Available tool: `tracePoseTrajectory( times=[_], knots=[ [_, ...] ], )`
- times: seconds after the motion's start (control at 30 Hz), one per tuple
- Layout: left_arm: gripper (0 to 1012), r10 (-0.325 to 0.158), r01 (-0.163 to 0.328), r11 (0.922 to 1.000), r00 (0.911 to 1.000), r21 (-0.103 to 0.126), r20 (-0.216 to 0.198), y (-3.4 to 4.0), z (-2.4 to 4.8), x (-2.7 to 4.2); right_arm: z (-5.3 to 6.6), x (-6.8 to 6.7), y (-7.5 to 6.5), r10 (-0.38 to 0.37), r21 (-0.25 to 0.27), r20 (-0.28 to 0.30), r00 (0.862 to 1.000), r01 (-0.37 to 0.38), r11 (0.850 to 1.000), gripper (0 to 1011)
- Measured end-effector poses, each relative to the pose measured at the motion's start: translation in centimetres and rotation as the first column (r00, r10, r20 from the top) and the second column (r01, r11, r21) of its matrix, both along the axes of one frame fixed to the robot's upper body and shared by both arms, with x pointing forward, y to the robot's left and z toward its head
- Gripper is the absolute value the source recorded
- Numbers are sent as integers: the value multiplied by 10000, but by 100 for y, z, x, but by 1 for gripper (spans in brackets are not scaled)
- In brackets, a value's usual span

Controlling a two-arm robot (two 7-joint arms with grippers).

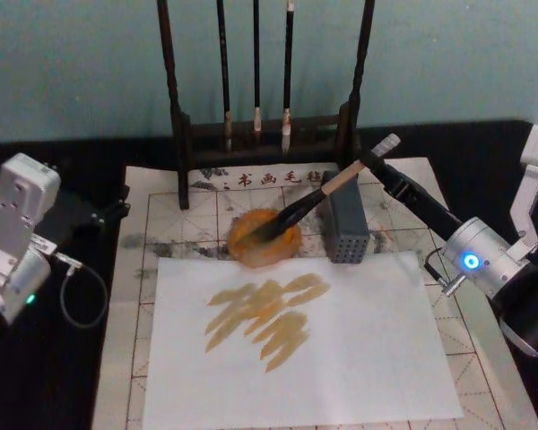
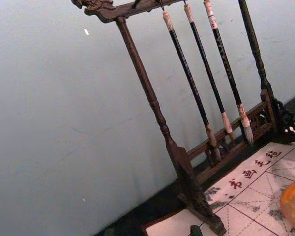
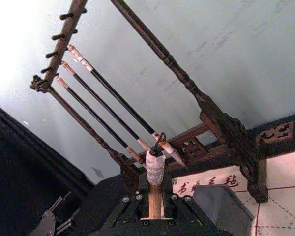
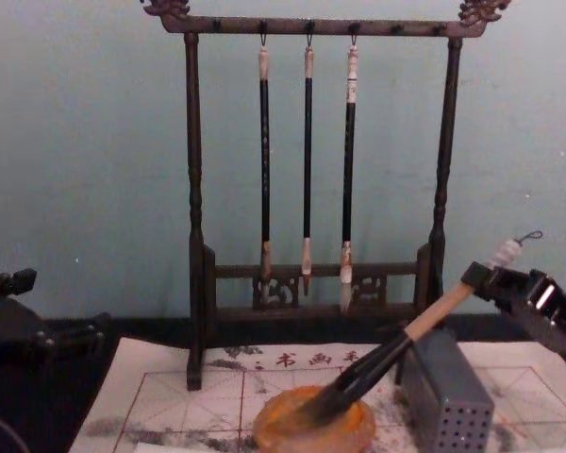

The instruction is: Pick up the brush from the inkstone, write on the paper, then place the brush back to its original position.

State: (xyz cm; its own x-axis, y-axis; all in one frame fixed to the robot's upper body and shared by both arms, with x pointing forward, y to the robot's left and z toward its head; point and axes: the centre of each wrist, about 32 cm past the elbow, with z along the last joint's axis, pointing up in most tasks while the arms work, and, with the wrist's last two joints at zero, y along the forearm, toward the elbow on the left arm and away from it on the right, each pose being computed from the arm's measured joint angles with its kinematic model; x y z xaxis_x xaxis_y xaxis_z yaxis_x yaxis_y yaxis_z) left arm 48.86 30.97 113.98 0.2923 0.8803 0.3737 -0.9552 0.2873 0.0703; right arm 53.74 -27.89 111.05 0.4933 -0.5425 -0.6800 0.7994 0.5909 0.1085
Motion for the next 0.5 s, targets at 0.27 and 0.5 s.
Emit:
tracePoseTrajectory(
  times=[0.27, 0.5],
  knots=[
    [1001, 1, -1, 10000, 10000, 0, 0, 0, 0, 0, -29, 8, -14, -91, 37, -124, 9999, 92, 10000, 172],
    [1001, 0, 0, 10000, 10000, -1, 0, 0, 0, 0, -39, 14, -24, -126, 61, -192, 9997, 127, 9999, 172]
  ],
)
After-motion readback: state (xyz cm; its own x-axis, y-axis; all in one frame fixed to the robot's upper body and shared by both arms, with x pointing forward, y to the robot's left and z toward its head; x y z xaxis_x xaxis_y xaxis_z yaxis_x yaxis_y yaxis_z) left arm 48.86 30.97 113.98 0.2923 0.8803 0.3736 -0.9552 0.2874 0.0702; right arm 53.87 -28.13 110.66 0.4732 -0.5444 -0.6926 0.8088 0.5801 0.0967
